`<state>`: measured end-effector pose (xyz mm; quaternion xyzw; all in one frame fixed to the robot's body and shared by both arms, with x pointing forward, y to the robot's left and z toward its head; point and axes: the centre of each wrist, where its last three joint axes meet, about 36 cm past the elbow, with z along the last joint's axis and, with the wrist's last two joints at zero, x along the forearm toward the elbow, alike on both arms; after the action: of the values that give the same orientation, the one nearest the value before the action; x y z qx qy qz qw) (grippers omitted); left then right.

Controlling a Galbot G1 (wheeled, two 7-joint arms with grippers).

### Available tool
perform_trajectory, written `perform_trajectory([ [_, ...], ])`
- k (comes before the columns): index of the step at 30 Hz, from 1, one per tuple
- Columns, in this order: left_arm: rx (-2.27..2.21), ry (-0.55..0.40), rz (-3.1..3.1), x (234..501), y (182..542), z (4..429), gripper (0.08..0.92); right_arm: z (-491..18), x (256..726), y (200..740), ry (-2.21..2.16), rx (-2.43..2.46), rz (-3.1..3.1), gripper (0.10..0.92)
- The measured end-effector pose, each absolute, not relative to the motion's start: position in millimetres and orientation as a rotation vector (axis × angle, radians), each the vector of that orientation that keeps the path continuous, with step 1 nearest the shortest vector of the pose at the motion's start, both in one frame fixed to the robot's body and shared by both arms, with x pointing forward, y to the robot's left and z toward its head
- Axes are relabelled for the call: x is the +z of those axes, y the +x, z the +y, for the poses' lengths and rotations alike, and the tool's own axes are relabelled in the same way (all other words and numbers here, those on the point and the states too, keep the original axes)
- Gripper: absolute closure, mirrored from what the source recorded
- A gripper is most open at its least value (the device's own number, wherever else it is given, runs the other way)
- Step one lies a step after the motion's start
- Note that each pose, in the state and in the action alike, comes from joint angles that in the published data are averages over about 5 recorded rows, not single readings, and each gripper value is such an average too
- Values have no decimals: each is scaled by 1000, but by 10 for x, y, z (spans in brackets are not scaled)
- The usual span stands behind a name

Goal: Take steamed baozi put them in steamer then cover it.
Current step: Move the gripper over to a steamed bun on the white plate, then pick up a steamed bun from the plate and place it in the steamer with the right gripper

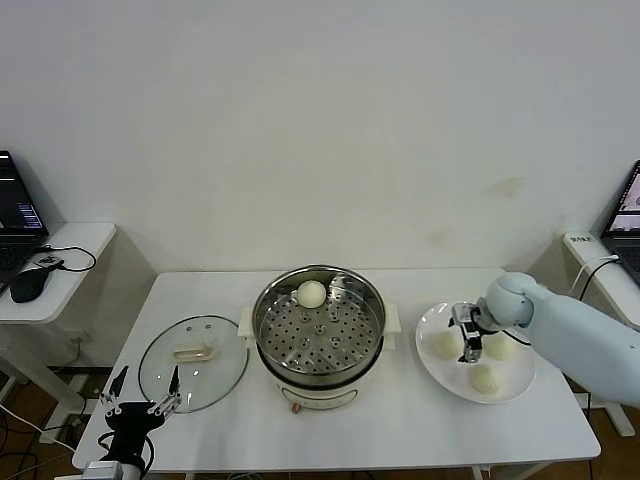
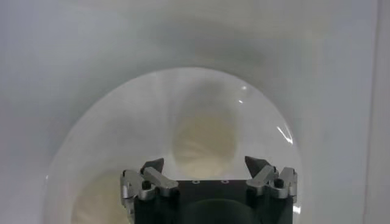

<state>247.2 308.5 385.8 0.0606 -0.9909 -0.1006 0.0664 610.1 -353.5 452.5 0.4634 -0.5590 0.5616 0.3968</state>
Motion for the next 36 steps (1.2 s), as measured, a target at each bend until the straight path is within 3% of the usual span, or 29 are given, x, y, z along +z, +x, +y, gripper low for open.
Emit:
perform_trajectory([
  [10, -303, 188, -2988, 3863, 2466, 3088, 177, -3496, 4497, 6145, 1180, 1404, -1415, 358],
  [18, -301, 184, -2991, 3856, 2488, 3083, 177, -3551, 4717, 6157, 1177, 1389, -1421, 386],
  [28, -301, 155, -3002, 3880, 2521, 3050, 177, -3612, 5606, 6168, 1166, 1404, -1524, 375],
  [36, -302, 140, -3012, 3922, 2529, 3045, 177, -3134, 6451, 6168, 1230, 1453, -1623, 369],
])
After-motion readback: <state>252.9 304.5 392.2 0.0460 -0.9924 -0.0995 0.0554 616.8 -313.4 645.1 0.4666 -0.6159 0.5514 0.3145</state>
